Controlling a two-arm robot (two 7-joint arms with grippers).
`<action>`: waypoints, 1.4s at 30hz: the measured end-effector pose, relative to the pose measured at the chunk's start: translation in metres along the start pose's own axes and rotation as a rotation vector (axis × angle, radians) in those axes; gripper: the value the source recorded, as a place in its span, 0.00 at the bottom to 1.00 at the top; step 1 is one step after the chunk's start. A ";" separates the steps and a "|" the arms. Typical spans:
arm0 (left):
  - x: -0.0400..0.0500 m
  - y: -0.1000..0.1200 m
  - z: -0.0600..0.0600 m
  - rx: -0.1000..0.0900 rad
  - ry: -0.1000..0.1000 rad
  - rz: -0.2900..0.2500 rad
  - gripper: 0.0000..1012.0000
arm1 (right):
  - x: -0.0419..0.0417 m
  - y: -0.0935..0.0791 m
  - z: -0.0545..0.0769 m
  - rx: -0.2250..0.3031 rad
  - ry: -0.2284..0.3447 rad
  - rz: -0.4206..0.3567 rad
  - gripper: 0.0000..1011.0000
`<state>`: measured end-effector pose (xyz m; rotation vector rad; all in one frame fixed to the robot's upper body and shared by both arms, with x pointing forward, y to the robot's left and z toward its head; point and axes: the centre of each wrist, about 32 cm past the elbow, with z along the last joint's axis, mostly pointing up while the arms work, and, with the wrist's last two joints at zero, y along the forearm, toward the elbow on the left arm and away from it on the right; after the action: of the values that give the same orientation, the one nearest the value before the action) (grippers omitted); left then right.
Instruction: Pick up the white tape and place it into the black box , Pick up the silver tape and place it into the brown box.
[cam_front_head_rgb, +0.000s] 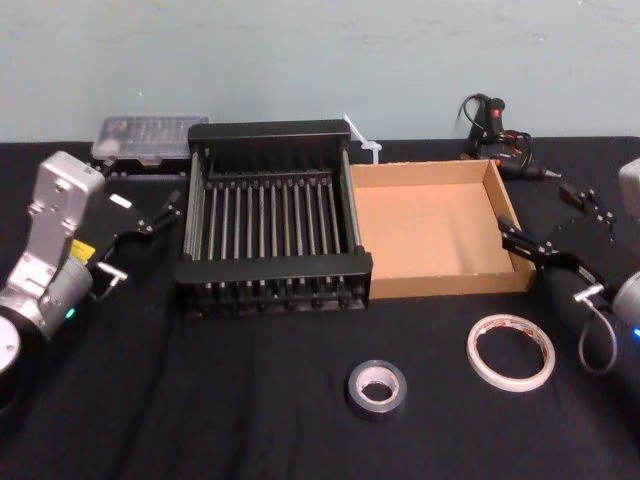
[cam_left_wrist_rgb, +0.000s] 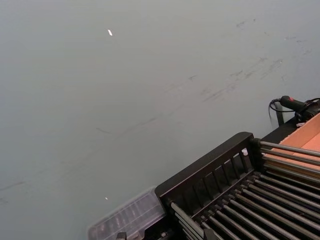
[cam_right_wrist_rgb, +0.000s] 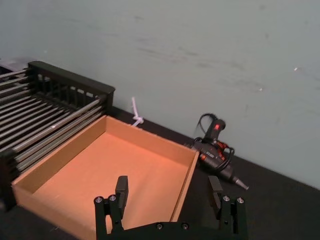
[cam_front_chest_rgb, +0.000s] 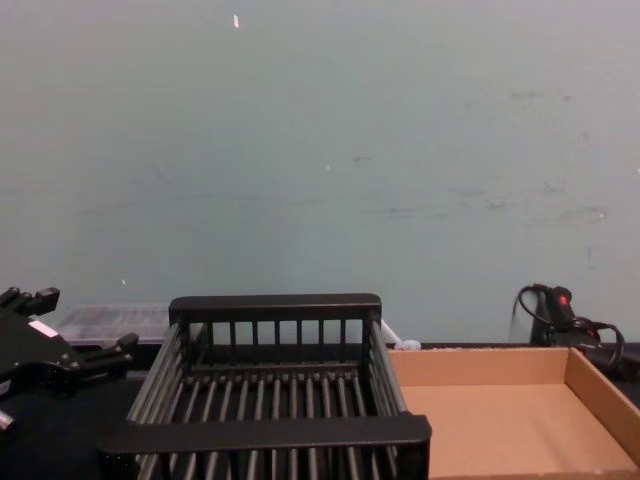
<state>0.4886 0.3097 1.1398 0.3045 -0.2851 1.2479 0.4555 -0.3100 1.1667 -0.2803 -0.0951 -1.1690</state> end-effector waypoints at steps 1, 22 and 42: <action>0.0000 0.000 0.000 0.000 0.000 0.000 0.99 | 0.0006 -0.002 0.001 -0.005 0.004 0.005 0.99; 0.0000 0.000 0.000 0.000 0.000 0.000 0.99 | 0.0000 -0.060 0.028 -0.129 0.088 0.126 0.99; 0.0000 0.000 0.000 0.000 0.000 0.000 0.99 | -0.0103 -0.074 -0.015 -0.236 0.139 0.136 0.99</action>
<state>0.4886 0.3097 1.1398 0.3045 -0.2850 1.2479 0.3828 -0.3313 1.1628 -0.4064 0.1829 -1.0615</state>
